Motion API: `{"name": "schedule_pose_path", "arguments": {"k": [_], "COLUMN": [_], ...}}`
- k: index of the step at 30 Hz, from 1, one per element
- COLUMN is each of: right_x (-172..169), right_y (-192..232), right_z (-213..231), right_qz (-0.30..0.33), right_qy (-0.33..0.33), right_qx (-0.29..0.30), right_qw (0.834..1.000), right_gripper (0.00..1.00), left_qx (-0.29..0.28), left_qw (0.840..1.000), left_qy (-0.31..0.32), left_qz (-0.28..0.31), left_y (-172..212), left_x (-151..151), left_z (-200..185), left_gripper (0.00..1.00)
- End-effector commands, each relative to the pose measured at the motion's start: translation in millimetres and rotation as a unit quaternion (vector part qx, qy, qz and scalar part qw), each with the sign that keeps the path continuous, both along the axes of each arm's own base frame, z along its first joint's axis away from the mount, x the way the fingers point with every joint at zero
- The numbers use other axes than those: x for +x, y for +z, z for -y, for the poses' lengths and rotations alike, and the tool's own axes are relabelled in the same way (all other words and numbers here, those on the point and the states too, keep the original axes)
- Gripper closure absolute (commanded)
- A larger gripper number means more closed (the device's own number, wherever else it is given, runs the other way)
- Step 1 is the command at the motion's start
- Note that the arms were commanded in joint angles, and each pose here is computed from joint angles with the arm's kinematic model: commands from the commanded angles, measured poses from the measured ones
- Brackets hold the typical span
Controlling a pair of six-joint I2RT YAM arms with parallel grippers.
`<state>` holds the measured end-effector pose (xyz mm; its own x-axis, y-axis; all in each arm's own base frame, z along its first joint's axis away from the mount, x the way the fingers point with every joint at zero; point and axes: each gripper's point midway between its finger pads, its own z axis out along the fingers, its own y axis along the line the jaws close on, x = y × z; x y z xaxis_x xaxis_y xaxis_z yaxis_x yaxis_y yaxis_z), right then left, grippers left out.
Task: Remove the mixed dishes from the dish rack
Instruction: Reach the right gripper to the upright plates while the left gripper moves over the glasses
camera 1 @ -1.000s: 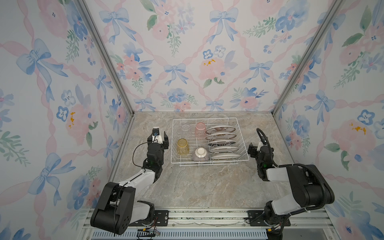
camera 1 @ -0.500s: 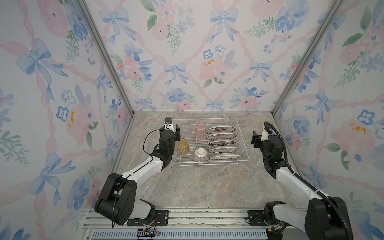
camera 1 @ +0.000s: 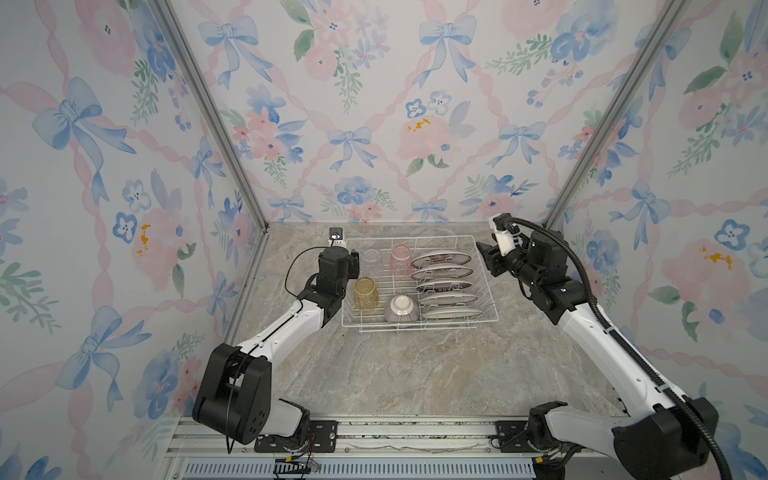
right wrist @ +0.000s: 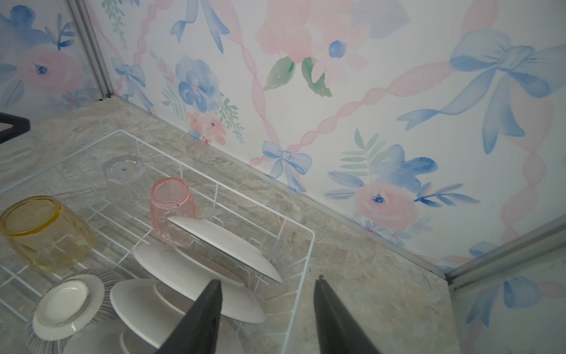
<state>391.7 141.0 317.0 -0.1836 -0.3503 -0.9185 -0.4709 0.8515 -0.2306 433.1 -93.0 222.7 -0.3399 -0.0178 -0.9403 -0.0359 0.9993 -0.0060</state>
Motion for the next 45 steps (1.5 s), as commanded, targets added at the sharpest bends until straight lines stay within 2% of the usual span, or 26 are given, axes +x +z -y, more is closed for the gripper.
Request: {"name": "schedule_pose_path", "arguments": {"k": [1,9,16,21,22,45], "right_x": [1.1,27.9,38.3,40.3,42.8,73.9], "right_y": [-16.1,-40.4,-65.7,-65.5,-75.9,-109.8], "right_z": [-18.5,-36.9,-44.4,-44.8,-45.6,-59.0], "right_qz": [-0.035,-0.091,-0.142,-0.137,-0.149,-0.144], "right_qy": [0.046,0.09,0.119,0.119,0.122,0.12], "right_qx": [-0.056,-0.115,-0.156,-0.161,-0.164,-0.269], "right_qw": [0.997,0.985,0.97,0.97,0.967,0.945], "right_gripper": [0.47,0.48,0.5,0.46,0.46,0.46], "left_qx": [-0.034,-0.042,-0.057,-0.058,-0.057,-0.071], "left_qw": [0.999,0.997,0.994,0.992,0.992,0.987], "left_qy": [-0.018,-0.027,-0.02,-0.02,-0.018,-0.008], "left_qz": [-0.032,-0.061,-0.091,-0.107,-0.111,-0.143], "left_y": [-13.7,-28.0,-45.5,-55.0,-57.3,-81.9], "left_x": [1.0,5.3,9.8,11.0,10.9,5.1], "left_z": [2.8,6.2,1.2,-0.2,-1.6,-13.4], "left_gripper": [0.37,0.38,0.38,0.39,0.39,0.44]}}
